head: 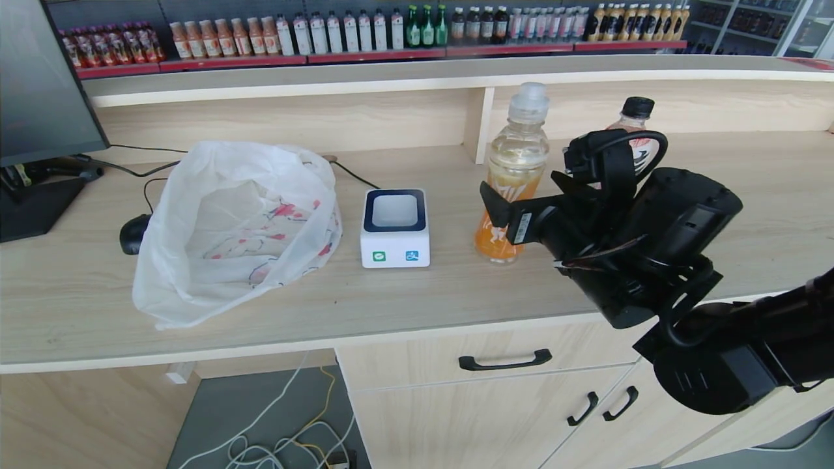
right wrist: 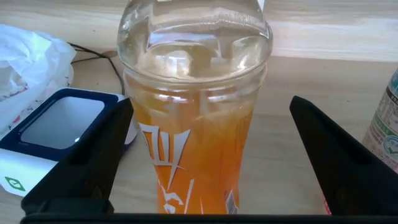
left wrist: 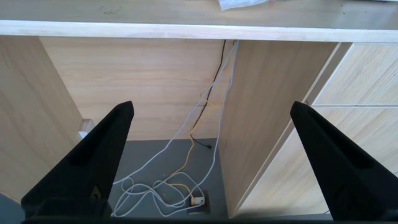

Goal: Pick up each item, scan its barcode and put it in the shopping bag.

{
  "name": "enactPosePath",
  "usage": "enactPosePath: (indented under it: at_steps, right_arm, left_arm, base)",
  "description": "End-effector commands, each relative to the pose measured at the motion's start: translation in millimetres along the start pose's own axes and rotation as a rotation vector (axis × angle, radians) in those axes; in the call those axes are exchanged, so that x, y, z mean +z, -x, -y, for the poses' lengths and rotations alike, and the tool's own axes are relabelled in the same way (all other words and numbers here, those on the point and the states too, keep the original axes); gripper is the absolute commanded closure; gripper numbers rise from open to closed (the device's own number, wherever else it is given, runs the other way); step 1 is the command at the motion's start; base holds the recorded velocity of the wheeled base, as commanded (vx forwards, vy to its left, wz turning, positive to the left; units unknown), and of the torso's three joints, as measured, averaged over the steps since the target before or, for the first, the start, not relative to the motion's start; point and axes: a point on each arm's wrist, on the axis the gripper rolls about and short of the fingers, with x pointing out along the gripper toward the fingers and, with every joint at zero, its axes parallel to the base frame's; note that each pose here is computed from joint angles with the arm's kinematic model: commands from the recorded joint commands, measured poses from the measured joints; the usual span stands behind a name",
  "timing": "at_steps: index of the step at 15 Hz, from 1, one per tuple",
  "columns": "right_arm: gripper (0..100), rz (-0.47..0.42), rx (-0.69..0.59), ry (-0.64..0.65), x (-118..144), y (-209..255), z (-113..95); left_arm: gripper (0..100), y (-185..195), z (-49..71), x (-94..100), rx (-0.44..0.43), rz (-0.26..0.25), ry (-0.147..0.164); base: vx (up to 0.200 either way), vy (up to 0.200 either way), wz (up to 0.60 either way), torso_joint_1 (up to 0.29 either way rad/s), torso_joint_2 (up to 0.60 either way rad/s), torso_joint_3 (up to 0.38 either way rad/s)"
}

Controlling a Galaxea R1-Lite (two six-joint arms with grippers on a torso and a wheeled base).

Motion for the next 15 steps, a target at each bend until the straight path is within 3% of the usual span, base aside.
enactPosePath:
  at_steps: [1, 15]
  right_arm:
    - [0, 0.009, -0.007, 0.004, 2, -3, 5]
    - [0, 0.010, -0.003, 0.005, -9, -20, -1]
  left_arm:
    - [0, 0, 0.0, 0.0, 0.000, 0.001, 0.000]
    - [0, 0, 0.0, 0.0, 0.000, 0.001, 0.000]
  base:
    - [0.000, 0.000, 0.00, 0.000, 0.00, 0.000]
    - [0.000, 0.000, 0.00, 0.000, 0.00, 0.000]
